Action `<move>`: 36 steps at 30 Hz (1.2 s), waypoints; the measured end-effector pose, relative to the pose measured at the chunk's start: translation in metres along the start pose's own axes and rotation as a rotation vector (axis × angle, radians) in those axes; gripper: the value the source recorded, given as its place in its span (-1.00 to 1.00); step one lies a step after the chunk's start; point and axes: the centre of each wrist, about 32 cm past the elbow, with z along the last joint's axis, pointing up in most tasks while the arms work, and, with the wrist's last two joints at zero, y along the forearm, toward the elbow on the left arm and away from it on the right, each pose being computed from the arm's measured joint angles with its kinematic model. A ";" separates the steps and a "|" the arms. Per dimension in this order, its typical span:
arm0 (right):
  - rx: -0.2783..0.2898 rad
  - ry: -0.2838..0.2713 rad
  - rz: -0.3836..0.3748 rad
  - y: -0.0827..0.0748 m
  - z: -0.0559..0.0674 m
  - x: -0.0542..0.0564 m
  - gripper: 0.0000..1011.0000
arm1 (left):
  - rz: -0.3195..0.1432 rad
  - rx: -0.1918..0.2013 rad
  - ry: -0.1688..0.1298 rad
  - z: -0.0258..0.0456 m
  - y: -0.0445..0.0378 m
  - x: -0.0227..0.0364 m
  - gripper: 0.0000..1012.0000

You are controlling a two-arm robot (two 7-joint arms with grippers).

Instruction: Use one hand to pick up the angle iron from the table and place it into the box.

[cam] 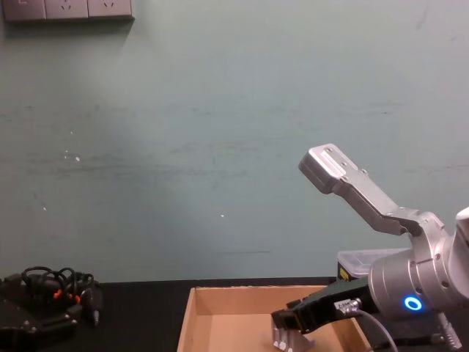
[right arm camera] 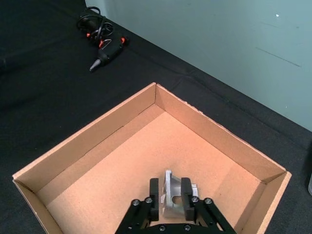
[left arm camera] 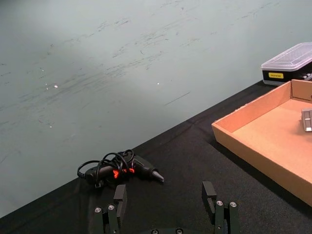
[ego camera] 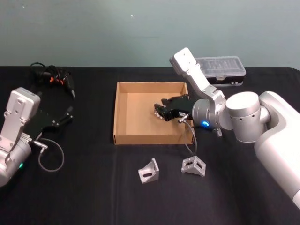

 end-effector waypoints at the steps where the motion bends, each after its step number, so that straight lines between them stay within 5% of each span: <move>1: 0.000 0.000 0.000 0.000 0.000 0.000 -0.40 | 0.000 0.000 0.000 0.0000 0.0000 0.0000 1.00; 24: 0.019 -0.010 0.008 -0.006 0.002 -0.002 0.97 | 0.000 0.000 0.000 0.0000 0.0000 0.0000 1.00; 34: 0.094 -0.050 0.068 -0.041 0.007 -0.006 0.98 | 0.000 0.000 0.000 0.0000 0.0000 0.0000 1.00; 36: 0.112 -0.068 0.107 -0.060 0.004 -0.008 0.98 | 0.000 0.000 0.000 0.0000 0.0000 0.0000 1.00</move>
